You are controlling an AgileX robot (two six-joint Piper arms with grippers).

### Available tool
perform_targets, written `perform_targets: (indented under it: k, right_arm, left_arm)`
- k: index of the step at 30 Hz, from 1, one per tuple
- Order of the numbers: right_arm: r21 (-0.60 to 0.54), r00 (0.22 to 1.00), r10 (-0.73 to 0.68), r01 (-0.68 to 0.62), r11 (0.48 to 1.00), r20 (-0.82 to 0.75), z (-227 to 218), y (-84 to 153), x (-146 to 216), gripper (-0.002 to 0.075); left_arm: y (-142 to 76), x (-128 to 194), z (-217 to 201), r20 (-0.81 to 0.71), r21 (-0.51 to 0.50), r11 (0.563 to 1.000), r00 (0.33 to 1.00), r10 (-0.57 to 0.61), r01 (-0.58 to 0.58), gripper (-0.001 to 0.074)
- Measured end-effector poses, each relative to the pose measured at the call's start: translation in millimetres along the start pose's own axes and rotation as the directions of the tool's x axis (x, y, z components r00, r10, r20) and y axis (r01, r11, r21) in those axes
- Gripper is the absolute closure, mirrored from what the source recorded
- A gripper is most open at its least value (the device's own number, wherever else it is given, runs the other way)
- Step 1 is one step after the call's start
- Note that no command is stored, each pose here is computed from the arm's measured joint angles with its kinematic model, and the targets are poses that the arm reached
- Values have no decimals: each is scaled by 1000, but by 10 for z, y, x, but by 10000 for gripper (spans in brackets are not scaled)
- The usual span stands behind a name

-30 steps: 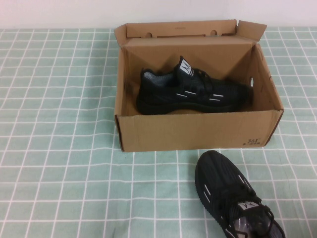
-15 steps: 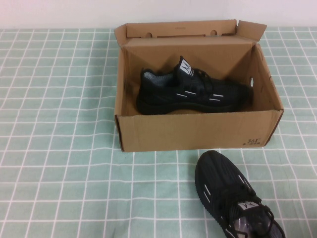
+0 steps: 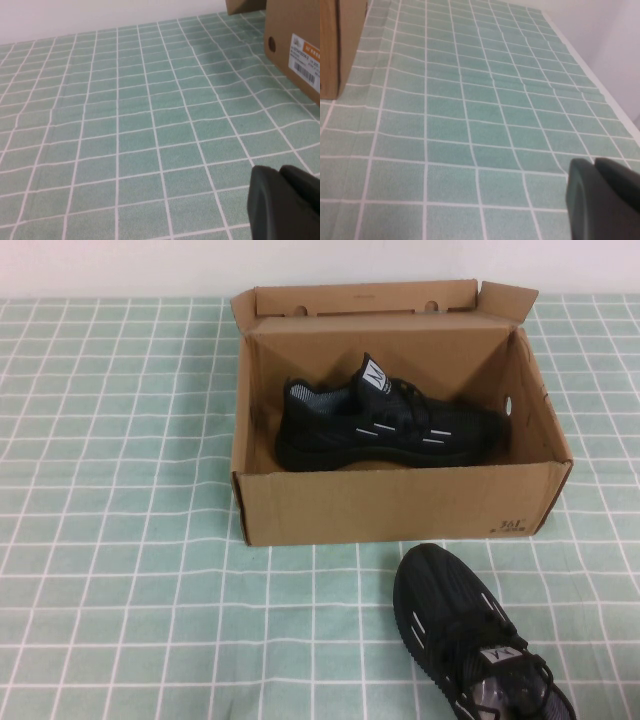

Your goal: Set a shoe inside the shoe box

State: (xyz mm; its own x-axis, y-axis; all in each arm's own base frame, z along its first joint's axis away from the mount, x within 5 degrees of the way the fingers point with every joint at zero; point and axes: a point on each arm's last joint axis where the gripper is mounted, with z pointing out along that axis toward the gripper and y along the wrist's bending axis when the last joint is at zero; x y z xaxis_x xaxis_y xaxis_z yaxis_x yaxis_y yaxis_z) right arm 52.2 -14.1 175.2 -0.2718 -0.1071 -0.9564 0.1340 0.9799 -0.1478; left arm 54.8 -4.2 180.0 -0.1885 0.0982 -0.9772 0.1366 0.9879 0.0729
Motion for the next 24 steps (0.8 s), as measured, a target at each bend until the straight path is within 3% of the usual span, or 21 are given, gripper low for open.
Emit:
perform_targets:
  k: [5, 9, 14, 17, 20, 22, 24]
  right_arm:
    - [-2, 1000, 0, 0, 1000, 9, 0, 2, -8, 734]
    - [-28, 993, -5, 8, 1000, 117, -6, 26, -106, 734]
    - [-93, 916, -11, 53, 994, 402, -81, 97, -363, 734]
    - [-125, 842, -3, 84, 989, 539, -152, 137, -485, 734]
    - [-136, 799, -1, 103, 985, 602, -193, 156, -540, 734]
    - [-118, 786, -32, 134, 984, 618, -202, 160, -550, 734]
    - [-107, 780, -52, 150, 983, 624, -205, 161, -553, 734]
  left_arm:
    - [0, 0, 0, 0, 0, 1000, 1000, 0, 0, 735]
    - [-6, -28, 0, 31, 7, 1000, 1000, -3, 2, 735]
    - [-50, -262, -40, 288, 56, 998, 958, -11, -5, 735]
    - [-92, -488, -147, 535, 105, 994, 844, -37, -23, 735]
    - [-130, -689, -328, 755, 150, 987, 651, -75, -59, 735]
    - [-145, -771, -450, 846, 167, 982, 524, -99, -84, 735]
    - [-152, -811, -532, 891, 176, 979, 438, -115, -101, 735]
